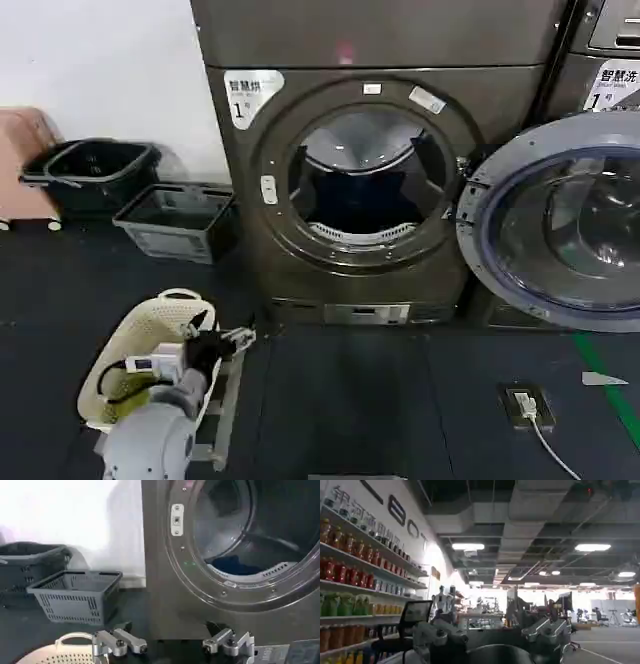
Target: Grasp the clothes from the dryer.
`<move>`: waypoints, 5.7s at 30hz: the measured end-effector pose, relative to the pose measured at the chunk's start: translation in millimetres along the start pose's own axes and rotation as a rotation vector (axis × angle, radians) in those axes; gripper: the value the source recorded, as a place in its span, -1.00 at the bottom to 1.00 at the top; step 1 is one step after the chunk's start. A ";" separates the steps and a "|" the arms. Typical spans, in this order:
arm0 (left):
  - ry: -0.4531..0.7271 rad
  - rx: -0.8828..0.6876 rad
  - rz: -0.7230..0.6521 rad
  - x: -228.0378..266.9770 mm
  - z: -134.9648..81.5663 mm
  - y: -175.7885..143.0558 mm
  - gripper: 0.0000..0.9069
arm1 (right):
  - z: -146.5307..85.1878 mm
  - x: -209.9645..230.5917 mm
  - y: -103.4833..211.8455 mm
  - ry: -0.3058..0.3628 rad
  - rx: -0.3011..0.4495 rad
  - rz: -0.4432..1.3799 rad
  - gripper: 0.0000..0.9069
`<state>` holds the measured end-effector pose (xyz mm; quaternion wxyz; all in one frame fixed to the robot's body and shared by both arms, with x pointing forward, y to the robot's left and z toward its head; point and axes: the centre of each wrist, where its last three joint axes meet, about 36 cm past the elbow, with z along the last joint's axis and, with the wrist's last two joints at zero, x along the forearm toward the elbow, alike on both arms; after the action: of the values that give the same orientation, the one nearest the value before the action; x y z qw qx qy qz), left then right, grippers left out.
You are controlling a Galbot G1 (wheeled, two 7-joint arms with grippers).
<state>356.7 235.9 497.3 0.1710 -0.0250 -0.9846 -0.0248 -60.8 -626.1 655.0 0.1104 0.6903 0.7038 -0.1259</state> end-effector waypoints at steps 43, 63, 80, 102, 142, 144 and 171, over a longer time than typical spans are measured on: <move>0.009 0.002 0.007 3.4 3.0 -1.0 1.00 | 9.5 -5.0 -8.3 0.001 -0.005 0.099 1.00; 0.016 0.000 0.006 1.5 4.7 -1.2 1.00 | 13.5 -4.2 -9.7 0.010 -0.007 0.103 1.00; 0.017 -0.010 0.013 -0.4 4.8 -4.4 1.00 | 14.1 -3.5 -11.6 -0.005 -0.008 0.122 1.00; 0.014 -0.022 0.016 -1.9 3.3 -3.6 1.00 | 13.5 1.0 -8.7 -0.045 -0.034 0.132 1.00; 0.030 -0.025 0.013 -5.1 7.8 -3.7 1.00 | 18.1 3.6 -15.5 -0.032 -0.029 0.149 1.00; 0.031 -0.026 0.013 -4.9 8.0 -3.8 1.00 | 18.3 3.7 -15.6 -0.032 -0.029 0.150 1.00; 0.029 -0.028 0.011 -5.4 7.4 -3.5 1.00 | 21.5 2.0 -17.3 -0.023 -0.022 0.150 1.00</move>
<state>359.1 232.6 488.4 0.1850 -0.0324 -0.9815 -0.0380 -78.6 -631.6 634.4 0.1351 0.7384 0.6502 -0.1176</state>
